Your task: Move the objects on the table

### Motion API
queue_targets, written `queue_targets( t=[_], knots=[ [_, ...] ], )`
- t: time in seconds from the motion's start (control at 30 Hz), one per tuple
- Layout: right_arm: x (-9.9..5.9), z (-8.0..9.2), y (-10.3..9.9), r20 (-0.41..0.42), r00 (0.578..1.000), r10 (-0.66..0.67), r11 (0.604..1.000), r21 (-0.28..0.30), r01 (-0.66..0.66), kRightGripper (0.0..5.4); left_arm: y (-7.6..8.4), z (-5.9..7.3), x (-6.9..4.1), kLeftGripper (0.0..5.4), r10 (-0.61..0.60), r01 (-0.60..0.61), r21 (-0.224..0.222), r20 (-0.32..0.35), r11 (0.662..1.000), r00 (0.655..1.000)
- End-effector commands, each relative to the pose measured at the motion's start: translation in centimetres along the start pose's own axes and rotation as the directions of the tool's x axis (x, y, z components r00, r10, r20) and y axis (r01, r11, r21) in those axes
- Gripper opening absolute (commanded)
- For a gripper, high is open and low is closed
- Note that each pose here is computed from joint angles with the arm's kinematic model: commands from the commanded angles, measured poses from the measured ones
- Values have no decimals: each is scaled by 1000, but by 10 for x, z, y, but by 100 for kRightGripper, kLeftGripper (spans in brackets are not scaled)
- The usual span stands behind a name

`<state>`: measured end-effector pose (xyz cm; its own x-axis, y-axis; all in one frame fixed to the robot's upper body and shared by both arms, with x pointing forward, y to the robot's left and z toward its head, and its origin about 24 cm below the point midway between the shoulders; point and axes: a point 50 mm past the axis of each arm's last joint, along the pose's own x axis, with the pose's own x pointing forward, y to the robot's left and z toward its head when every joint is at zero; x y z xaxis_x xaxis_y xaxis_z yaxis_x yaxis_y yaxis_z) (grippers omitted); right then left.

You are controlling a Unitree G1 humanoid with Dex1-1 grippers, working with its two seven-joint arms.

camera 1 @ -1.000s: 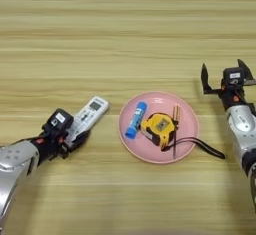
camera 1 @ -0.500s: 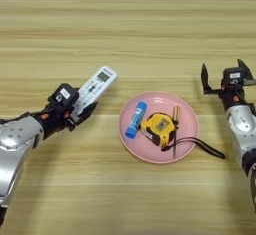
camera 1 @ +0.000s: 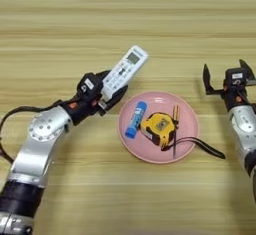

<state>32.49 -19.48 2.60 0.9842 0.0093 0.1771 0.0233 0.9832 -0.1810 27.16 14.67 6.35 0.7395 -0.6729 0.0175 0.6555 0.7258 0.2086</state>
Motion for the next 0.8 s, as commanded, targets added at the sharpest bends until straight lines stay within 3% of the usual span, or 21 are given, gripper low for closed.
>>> queue_targets(
  t=[0.03, 0.2, 0.3, 0.53, 0.7, 0.8],
  knots=[
    [-2, 0, -10, 6, 1000, -9, 1000, -6, 9, 540, -11, 0, 13, 286, -32, 29, 22, 111, 999, 993],
    [-4, -1, -14, 6, 1000, -11, 1000, -6, 11, 540, -26, -11, 22, 286, -41, 39, 18, 141, 999, 989],
    [-5, -1, -16, 8, 1000, -11, 1000, -5, 11, 540, -32, -17, 24, 286, -41, 36, 40, 134, 999, 990],
    [-5, -1, -20, 6, 1000, -6, 1000, 2, 6, 540, -45, -22, 31, 286, -31, 24, 54, 140, 998, 990],
    [-6, -2, -20, 3, 1000, -4, 1000, 4, 4, 540, -48, -28, 33, 286, -24, 14, 76, 133, 997, 991],
    [-6, -2, -21, 5, 1000, -2, 1000, 6, 2, 540, -47, -27, 35, 286, 4, -15, 65, 156, 998, 988]
  ],
)
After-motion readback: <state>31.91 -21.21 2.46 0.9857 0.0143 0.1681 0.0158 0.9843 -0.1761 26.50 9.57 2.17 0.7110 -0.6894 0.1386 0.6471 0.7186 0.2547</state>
